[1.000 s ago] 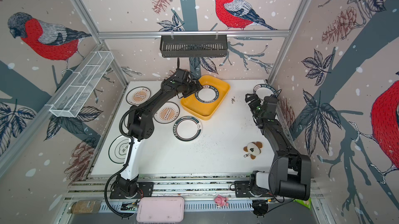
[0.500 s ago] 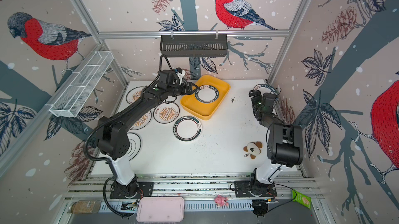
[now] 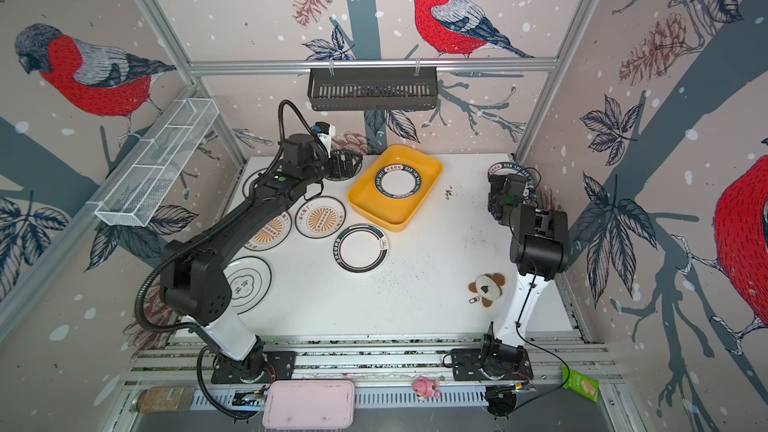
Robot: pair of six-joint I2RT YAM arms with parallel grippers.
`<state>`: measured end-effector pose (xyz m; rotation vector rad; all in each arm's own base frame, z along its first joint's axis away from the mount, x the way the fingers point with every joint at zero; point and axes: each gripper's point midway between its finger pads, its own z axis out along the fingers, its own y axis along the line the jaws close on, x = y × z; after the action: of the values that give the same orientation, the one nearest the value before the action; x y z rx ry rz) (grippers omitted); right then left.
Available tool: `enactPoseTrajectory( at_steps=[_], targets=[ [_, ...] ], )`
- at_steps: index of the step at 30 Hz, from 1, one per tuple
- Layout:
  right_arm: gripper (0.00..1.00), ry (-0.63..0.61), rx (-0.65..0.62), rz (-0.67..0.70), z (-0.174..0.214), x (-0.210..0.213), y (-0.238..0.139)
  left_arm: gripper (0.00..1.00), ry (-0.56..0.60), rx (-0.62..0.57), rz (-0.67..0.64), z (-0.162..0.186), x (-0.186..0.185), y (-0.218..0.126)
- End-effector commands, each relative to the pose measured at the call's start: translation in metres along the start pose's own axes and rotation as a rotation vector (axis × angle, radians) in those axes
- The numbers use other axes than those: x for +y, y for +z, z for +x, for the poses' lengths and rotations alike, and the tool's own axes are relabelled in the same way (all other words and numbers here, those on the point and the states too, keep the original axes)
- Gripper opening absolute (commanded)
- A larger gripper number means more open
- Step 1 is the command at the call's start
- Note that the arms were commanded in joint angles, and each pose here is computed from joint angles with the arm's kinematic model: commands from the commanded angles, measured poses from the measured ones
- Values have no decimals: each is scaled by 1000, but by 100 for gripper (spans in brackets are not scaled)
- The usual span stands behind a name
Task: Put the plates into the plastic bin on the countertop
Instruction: 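Grasp another 'HAO SHI HAO WEI' plate near the wall with the right gripper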
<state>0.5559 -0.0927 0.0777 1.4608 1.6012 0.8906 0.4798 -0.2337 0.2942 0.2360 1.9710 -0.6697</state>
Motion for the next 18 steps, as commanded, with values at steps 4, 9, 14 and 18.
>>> enactPoseTrajectory(
  at_steps=[4, 9, 14, 18],
  targets=[
    [83, 107, -100, 5, -21, -5, 12, 96, -29, -117, -20, -25, 10, 3],
    [78, 195, -148, 25, -33, -26, 14, 94, -86, -102, -40, -24, 22, 10],
    [70, 255, -161, 73, -40, -47, 25, 93, -139, -125, -73, -26, 35, 12],
    [63, 271, -177, 109, -42, -57, 32, 93, -164, -138, -82, -31, 43, 12]
  ],
)
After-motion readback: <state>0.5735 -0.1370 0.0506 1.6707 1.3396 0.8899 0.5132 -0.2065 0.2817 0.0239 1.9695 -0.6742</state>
